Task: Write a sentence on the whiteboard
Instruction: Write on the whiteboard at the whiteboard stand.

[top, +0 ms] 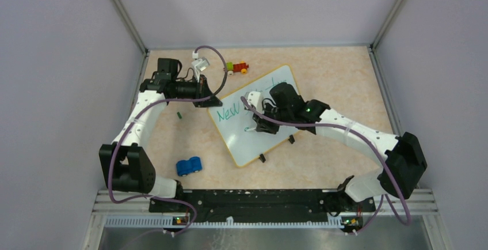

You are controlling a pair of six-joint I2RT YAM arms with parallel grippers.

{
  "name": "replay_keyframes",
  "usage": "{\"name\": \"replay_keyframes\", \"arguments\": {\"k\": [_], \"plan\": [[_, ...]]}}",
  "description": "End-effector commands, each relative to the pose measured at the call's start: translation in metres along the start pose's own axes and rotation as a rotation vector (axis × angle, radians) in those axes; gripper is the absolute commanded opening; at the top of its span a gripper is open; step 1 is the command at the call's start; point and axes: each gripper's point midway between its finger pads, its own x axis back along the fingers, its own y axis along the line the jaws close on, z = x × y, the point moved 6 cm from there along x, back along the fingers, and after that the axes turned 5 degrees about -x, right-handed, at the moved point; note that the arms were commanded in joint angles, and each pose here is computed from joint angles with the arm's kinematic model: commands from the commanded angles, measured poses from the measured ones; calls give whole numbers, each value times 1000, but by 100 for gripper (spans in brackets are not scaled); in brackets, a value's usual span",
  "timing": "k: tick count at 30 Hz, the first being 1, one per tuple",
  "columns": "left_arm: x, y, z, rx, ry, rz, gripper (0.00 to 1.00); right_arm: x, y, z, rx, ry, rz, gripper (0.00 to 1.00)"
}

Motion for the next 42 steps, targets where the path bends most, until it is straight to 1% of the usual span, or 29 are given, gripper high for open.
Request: {"name": "replay_keyframes", "arguments": {"k": [1, 9, 13, 17, 22, 31, 42], "plan": [[-8, 5, 7, -52, 26, 7, 0, -3, -2, 18, 18, 51, 49, 0], [-8, 5, 7, -52, 27, 7, 0, -7, 7, 39, 8, 99, -1, 0], [-9, 6, 7, -48, 28, 6, 0, -12, 15, 42, 27, 117, -33, 0], [-8, 5, 7, -50, 27, 6, 0, -14, 22, 34, 45, 101, -64, 0], [-8, 4, 7, -51, 26, 5, 0, -11, 29, 13, 58, 44, -115, 0], [-8, 4, 7, -50, 26, 4, 0, -3, 25, -10, 62, -23, -82, 0], [-7, 3, 6, -56, 26, 0, 0, -14, 11, -4, 48, 33, 3, 0]]}}
